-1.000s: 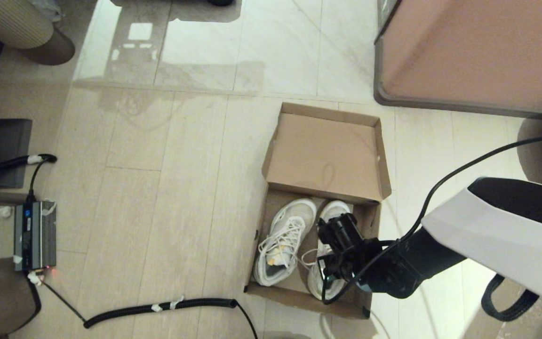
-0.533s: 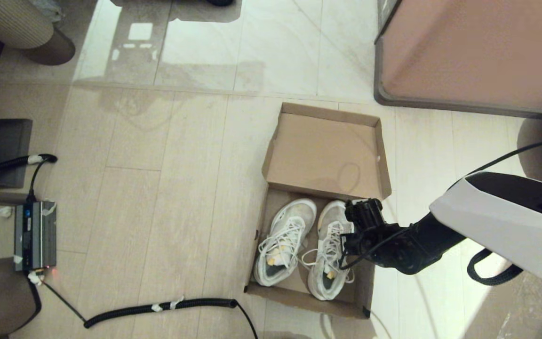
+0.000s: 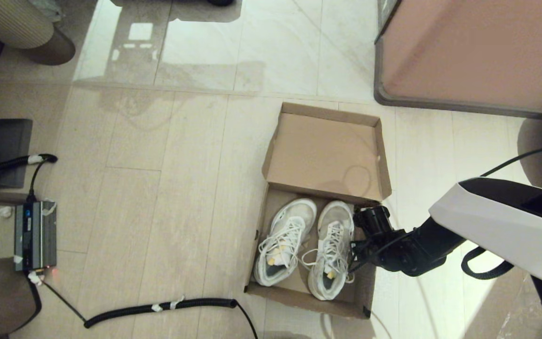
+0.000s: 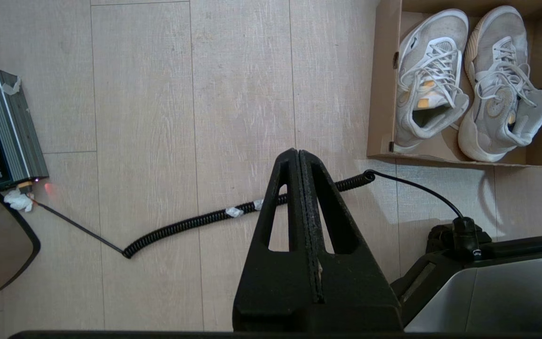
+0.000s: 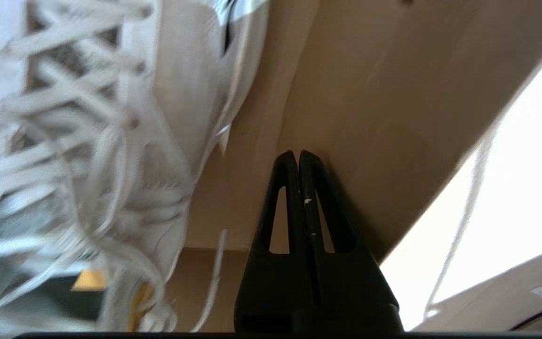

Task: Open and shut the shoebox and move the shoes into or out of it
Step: Close the shoe box

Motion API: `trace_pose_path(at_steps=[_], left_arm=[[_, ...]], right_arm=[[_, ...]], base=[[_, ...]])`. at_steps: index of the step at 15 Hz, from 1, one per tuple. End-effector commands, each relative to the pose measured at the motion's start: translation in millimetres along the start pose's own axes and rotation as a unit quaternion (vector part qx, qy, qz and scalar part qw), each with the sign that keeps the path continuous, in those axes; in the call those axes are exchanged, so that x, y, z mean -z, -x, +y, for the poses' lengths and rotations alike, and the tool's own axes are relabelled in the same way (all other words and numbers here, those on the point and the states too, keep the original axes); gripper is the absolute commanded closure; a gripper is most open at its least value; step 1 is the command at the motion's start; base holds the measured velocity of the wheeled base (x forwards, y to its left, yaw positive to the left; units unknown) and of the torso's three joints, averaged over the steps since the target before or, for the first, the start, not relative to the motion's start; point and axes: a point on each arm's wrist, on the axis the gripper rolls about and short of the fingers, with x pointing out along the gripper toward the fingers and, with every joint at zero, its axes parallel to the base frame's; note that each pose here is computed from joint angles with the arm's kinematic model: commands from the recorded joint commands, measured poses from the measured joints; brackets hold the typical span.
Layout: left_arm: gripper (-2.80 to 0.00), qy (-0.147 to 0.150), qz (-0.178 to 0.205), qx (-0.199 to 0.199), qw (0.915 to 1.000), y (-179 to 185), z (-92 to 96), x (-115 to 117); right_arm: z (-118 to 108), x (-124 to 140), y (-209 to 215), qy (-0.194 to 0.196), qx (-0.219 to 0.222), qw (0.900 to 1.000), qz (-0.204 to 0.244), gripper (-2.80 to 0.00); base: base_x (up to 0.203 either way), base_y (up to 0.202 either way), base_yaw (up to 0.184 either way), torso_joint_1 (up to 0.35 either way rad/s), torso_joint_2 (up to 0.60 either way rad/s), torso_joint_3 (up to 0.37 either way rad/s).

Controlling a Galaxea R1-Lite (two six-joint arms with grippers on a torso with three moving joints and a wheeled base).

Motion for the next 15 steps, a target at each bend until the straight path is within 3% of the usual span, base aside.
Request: trace_pose_path(at_steps=[1, 7, 10, 13, 15], left_arm=[[0.0, 0.0, 0.0, 0.0, 1.0, 0, 0.0, 0], [0.0, 0.0, 0.0, 0.0, 1.0, 0, 0.0, 0], [0.0, 0.0, 0.0, 0.0, 1.0, 0, 0.0, 0], [0.0, 0.0, 0.0, 0.0, 1.0, 0, 0.0, 0], [0.0, 0.0, 0.001, 0.0, 1.0, 0, 0.0, 0]], right_arm=[[-13, -3, -8, 0.006, 0.014, 1.0, 0.001, 0.0], [-17, -32, -16, -0.001, 0.012, 0.999, -0.042, 0.0], [0, -50, 32, -0.001, -0.063, 0.994, -0.086, 0.0], [25, -37, 92, 0.032, -0.131, 0.986, -0.099, 0.0], [22, -29, 122, 0.04, -0.15, 0.982, -0.11, 0.0]], base=[[0.0, 0.0, 0.0, 0.0, 0.0, 0.0], [0.0, 0.0, 0.0, 0.0, 0.0, 0.0], [0.0, 0.0, 0.0, 0.0, 0.0, 0.0], [0.0, 0.0, 0.0, 0.0, 0.0, 0.0], [0.0, 0.0, 0.0, 0.0, 0.0, 0.0]])
